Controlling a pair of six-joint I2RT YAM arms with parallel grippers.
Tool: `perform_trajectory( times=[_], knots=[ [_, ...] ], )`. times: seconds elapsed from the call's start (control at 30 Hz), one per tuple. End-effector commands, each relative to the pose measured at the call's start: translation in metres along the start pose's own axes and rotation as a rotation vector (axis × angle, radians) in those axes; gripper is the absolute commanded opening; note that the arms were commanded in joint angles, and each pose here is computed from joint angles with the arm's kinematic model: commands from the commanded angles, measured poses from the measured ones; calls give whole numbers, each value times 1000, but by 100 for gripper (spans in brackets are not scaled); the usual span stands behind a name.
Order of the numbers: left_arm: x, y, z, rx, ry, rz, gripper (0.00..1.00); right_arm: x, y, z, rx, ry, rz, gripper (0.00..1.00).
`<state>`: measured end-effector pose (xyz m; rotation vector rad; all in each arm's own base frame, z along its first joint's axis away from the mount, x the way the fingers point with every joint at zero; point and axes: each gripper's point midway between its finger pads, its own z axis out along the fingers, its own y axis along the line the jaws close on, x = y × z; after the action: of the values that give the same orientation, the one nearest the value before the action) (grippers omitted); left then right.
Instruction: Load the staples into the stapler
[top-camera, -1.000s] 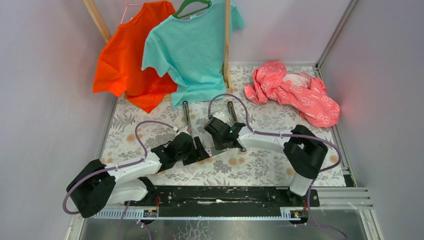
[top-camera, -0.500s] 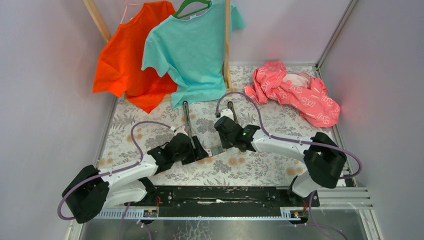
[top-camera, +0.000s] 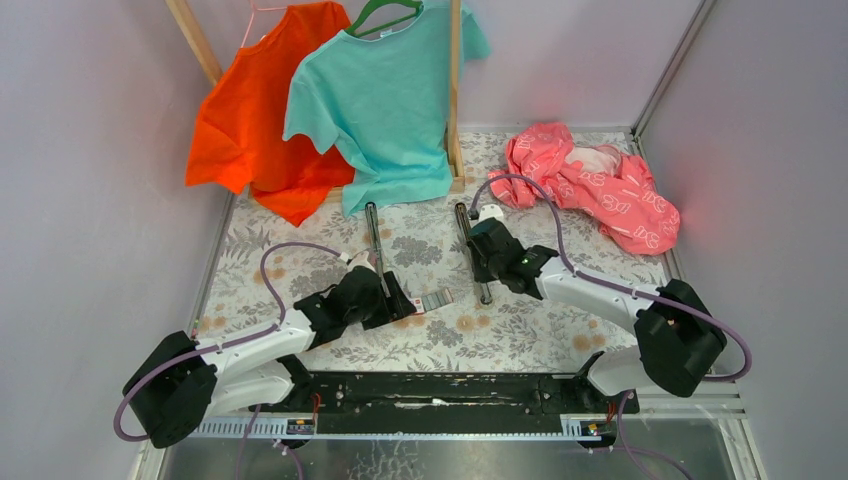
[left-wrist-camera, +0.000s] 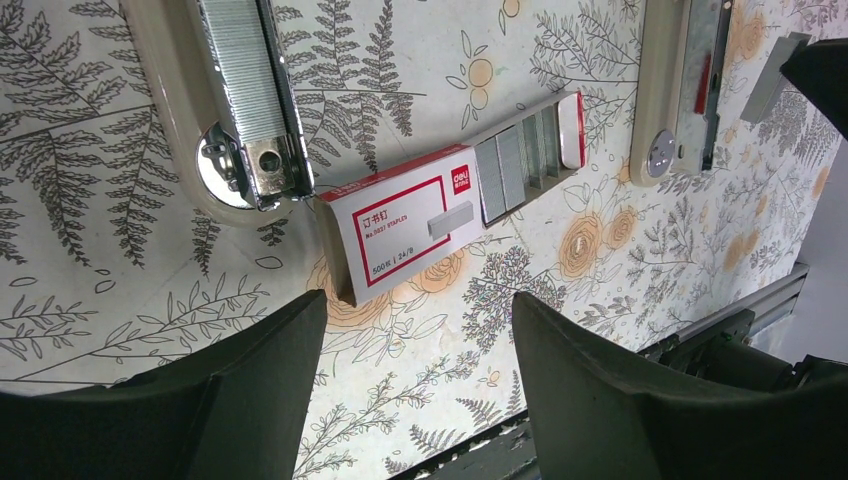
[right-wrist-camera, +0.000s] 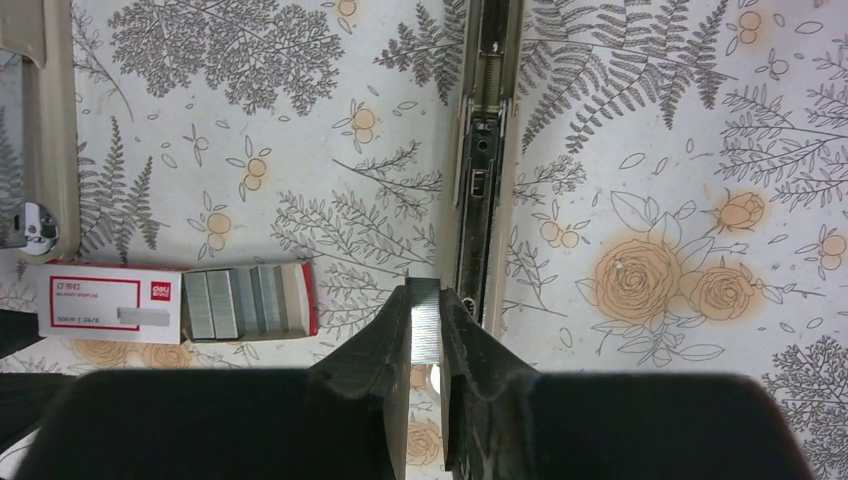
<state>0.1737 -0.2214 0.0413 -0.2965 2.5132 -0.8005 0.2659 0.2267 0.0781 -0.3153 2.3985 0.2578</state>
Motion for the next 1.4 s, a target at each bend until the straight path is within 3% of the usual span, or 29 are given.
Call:
perform_trajectory(
  times=[0.0,1.37],
  knots=[
    [-5,0,-1,-5,-27,0,76,-18,-4,-1,-18,-71,-4,15],
    [-3,1,1,-11,-17,-4,76,2,-21,30,6,-14,-12,14]
  ],
)
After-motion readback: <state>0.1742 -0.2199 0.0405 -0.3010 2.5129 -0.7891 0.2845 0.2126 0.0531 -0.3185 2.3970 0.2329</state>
